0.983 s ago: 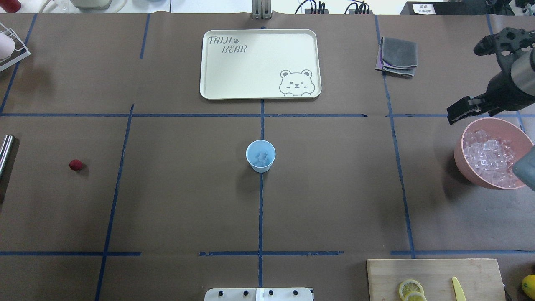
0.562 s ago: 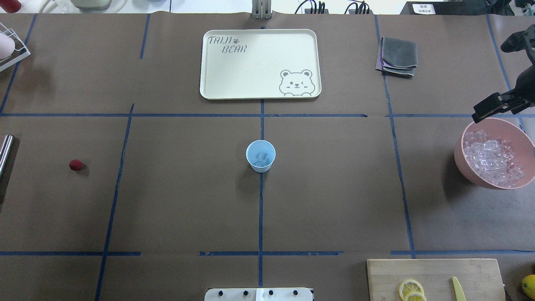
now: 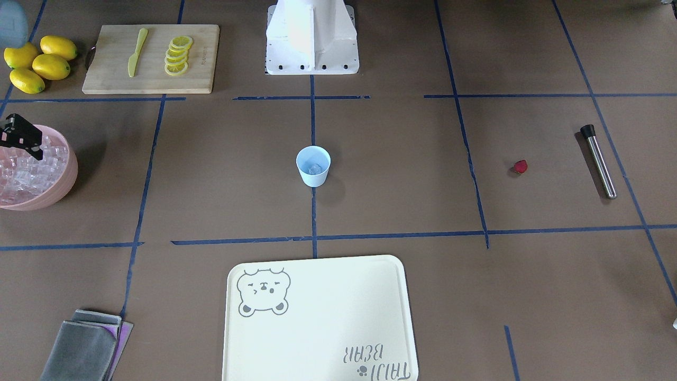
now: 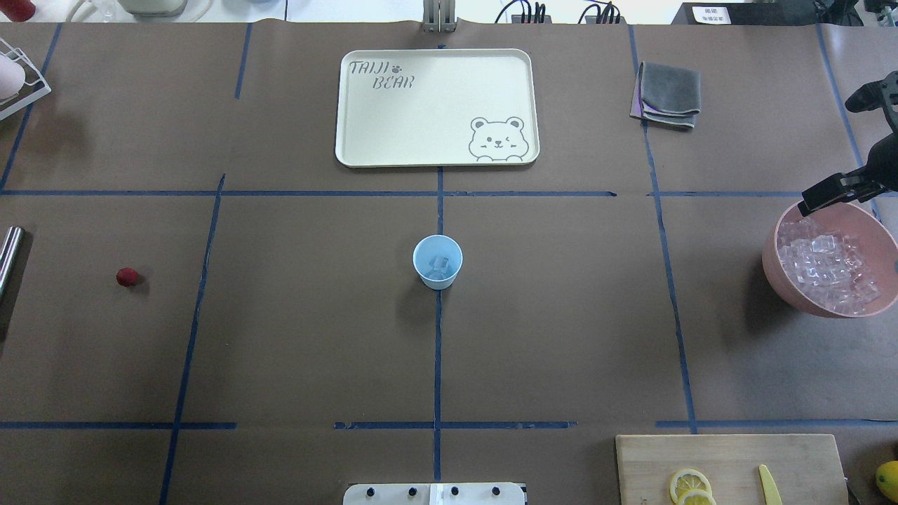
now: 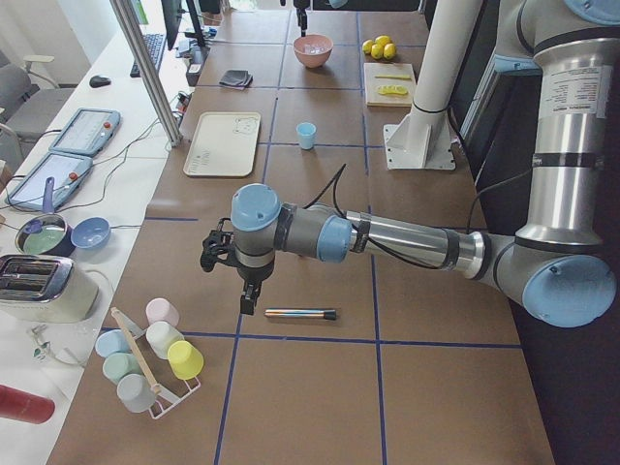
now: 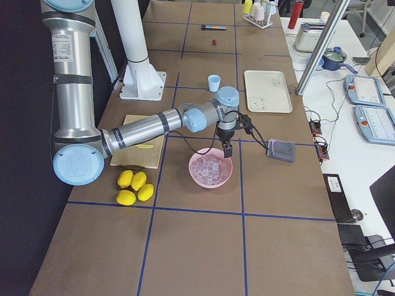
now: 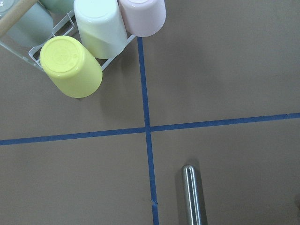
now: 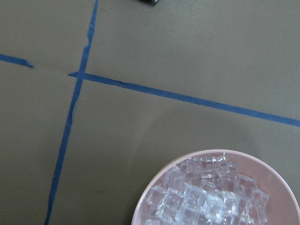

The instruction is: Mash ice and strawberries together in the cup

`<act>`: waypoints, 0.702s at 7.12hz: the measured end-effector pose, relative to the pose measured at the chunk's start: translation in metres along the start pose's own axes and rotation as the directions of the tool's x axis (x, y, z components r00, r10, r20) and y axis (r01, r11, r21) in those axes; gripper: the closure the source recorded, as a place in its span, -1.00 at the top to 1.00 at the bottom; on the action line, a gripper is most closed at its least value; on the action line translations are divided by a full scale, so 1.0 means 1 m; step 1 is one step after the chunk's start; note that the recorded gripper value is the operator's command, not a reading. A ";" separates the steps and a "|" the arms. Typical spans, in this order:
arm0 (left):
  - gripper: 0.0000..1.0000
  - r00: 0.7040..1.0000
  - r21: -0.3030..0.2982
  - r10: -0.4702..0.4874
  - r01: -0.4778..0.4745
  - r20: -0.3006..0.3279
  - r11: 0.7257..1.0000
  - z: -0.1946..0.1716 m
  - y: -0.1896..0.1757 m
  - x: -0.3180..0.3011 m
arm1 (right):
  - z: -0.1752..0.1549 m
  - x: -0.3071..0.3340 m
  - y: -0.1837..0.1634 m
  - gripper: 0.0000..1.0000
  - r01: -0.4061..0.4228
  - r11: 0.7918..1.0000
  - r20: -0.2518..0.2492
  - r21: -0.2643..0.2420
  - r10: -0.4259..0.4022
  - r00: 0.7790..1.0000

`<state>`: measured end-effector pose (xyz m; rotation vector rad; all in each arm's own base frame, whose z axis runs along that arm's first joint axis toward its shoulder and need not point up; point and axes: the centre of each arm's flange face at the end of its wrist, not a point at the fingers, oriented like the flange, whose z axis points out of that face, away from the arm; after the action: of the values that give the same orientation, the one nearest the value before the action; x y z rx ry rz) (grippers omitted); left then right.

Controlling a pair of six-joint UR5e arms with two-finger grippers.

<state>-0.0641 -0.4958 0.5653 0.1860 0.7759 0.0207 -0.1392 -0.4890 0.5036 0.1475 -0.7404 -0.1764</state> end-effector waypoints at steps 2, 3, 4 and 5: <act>1.00 1.000 0.004 -0.007 0.007 -0.001 1.000 -0.002 0.001 0.002 | 0.020 0.020 0.010 0.63 -0.040 0.999 -0.010 -0.015 0.040 0.999; 1.00 1.000 0.005 -0.007 0.008 -0.001 1.000 -0.003 0.001 0.002 | 0.029 0.027 0.013 0.55 -0.055 0.998 -0.018 -0.029 0.054 0.998; 1.00 1.000 0.005 -0.008 0.008 -0.001 1.000 -0.003 0.001 0.002 | 0.035 0.031 0.015 0.53 -0.062 0.997 -0.023 -0.041 0.061 0.998; 1.00 1.000 0.005 -0.008 0.008 -0.002 1.000 -0.003 0.001 0.003 | 0.041 0.029 0.015 0.48 -0.059 0.997 -0.024 -0.051 0.057 0.998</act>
<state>-0.0638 -0.4938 0.5618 0.1876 0.7783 0.0118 -0.1441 -0.4830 0.5554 0.0782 -0.7164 -0.1383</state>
